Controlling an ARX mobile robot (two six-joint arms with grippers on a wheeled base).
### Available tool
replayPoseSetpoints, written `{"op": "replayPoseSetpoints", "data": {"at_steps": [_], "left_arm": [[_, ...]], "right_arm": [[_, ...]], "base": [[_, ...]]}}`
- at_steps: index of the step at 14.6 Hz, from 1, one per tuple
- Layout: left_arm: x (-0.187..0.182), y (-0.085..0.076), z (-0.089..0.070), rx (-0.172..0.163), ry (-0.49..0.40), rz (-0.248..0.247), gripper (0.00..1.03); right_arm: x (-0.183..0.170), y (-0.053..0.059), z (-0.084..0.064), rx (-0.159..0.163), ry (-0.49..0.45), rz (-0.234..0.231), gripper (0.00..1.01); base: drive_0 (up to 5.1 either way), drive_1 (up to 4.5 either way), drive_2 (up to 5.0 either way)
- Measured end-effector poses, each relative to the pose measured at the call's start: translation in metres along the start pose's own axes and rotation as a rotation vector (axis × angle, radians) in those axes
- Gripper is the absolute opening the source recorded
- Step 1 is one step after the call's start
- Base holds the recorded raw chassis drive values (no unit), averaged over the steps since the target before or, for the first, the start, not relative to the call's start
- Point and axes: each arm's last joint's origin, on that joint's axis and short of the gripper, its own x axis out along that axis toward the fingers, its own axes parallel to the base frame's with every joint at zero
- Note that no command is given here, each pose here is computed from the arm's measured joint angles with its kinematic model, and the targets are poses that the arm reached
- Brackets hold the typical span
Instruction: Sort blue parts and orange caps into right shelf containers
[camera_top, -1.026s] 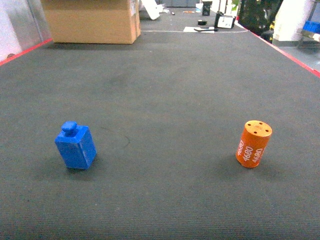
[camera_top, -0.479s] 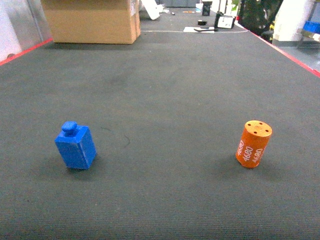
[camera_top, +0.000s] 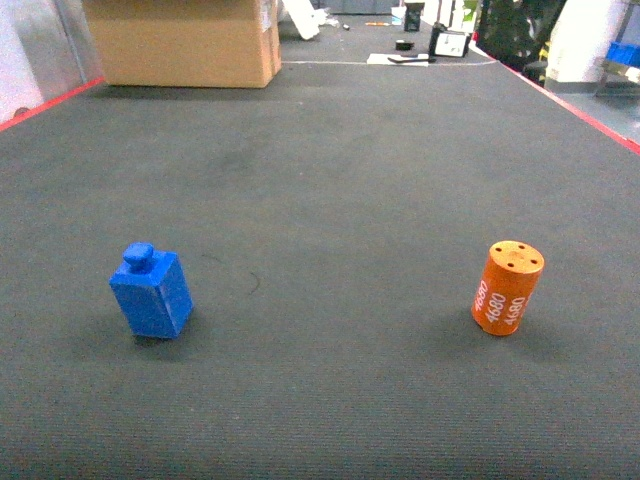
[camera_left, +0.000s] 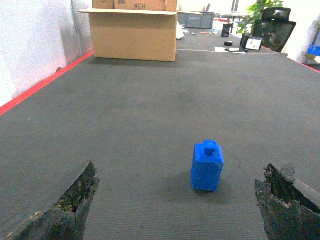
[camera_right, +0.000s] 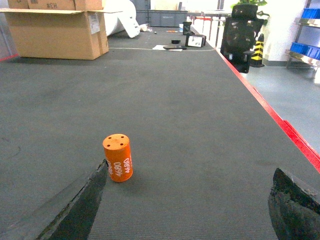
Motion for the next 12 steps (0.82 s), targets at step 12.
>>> {"op": "replayPoseSetpoints", "data": {"at_steps": [12], "left_arm": [[0.0003,-0.0005,-0.0006,0.001,0.008,0.011,0.98]], "right_arm": [[0.0,0.0,0.0,0.0,0.0,0.0,0.98]], "base": [[0.0,0.0,0.0]]}}
